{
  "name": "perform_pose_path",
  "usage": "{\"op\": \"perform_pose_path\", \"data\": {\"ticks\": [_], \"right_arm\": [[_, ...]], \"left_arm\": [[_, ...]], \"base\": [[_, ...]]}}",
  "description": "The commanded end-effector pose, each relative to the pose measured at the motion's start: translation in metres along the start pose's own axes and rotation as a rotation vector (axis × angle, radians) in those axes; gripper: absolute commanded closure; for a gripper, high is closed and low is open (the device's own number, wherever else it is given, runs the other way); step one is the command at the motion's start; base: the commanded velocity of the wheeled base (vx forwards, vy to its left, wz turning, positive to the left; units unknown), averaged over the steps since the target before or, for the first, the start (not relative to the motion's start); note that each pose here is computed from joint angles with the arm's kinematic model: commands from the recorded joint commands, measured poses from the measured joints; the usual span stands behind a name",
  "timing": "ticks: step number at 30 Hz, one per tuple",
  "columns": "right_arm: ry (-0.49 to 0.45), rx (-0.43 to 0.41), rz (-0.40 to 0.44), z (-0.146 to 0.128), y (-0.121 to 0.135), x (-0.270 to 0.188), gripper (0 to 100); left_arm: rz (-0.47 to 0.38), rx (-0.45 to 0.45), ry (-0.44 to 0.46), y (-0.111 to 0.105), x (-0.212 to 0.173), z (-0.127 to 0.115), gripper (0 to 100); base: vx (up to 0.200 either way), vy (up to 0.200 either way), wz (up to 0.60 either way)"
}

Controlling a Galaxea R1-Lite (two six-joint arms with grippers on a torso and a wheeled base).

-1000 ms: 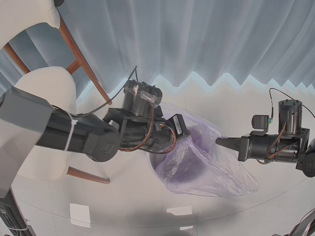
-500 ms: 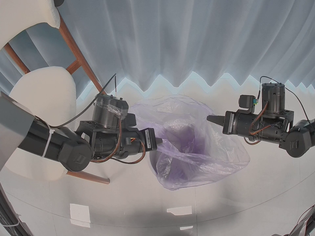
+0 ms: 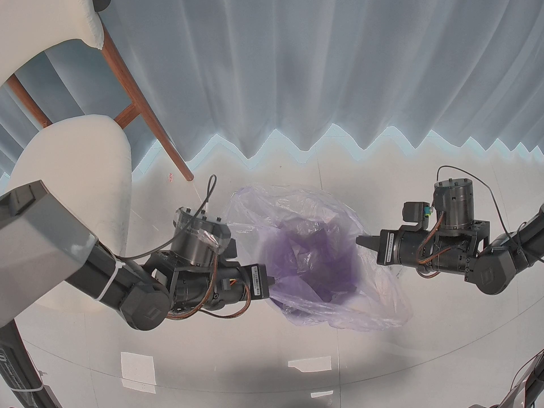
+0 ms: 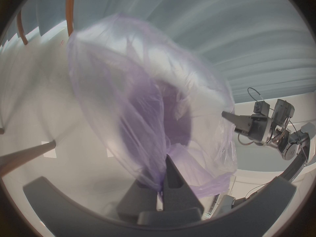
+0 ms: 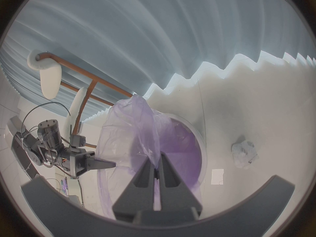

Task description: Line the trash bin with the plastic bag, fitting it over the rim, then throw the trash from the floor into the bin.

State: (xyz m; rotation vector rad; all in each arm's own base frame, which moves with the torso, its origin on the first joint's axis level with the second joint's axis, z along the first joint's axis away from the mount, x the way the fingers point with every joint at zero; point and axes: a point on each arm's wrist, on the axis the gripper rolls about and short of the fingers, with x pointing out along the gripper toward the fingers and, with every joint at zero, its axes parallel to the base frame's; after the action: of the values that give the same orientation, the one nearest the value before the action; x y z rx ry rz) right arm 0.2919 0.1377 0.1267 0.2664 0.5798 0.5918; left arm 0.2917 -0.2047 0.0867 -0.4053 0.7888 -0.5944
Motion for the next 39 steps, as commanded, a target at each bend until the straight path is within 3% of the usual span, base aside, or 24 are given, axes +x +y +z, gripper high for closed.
{"op": "perform_pose_path", "data": {"ticks": [1,6,11,14,19,25,39], "right_arm": [[0.036,0.034,-0.033,-0.019,-0.015,0.003,100],[-0.003,0.069,-0.059,-0.011,-0.034,0.021,100],[-0.089,0.112,-0.077,0.018,-0.053,0.044,100],[-0.133,0.131,-0.092,0.032,-0.065,0.053,100],[-0.200,0.135,-0.138,0.050,-0.086,0.067,100],[-0.260,0.149,-0.235,0.058,-0.116,0.091,100],[-0.257,0.160,-0.251,0.058,-0.132,0.105,100]], "left_arm": [[0.033,-0.012,0.047,0.011,-0.001,-0.018,100],[0.035,-0.023,0.032,0.015,0.000,-0.014,100],[0.040,-0.071,-0.035,0.024,-0.004,0.006,100],[0.006,-0.120,-0.080,0.018,-0.004,0.020,100],[-0.060,-0.130,-0.114,0.009,0.000,0.038,100],[-0.058,-0.124,-0.084,0.012,0.028,0.034,100],[-0.055,-0.121,-0.082,0.011,0.044,0.036,100]], "base": [[0.000,0.000,0.00],[0.000,0.000,0.00],[0.000,0.000,0.00],[0.000,0.000,0.00],[0.000,0.000,0.00],[0.000,0.000,0.00],[0.000,0.000,0.00]]}}
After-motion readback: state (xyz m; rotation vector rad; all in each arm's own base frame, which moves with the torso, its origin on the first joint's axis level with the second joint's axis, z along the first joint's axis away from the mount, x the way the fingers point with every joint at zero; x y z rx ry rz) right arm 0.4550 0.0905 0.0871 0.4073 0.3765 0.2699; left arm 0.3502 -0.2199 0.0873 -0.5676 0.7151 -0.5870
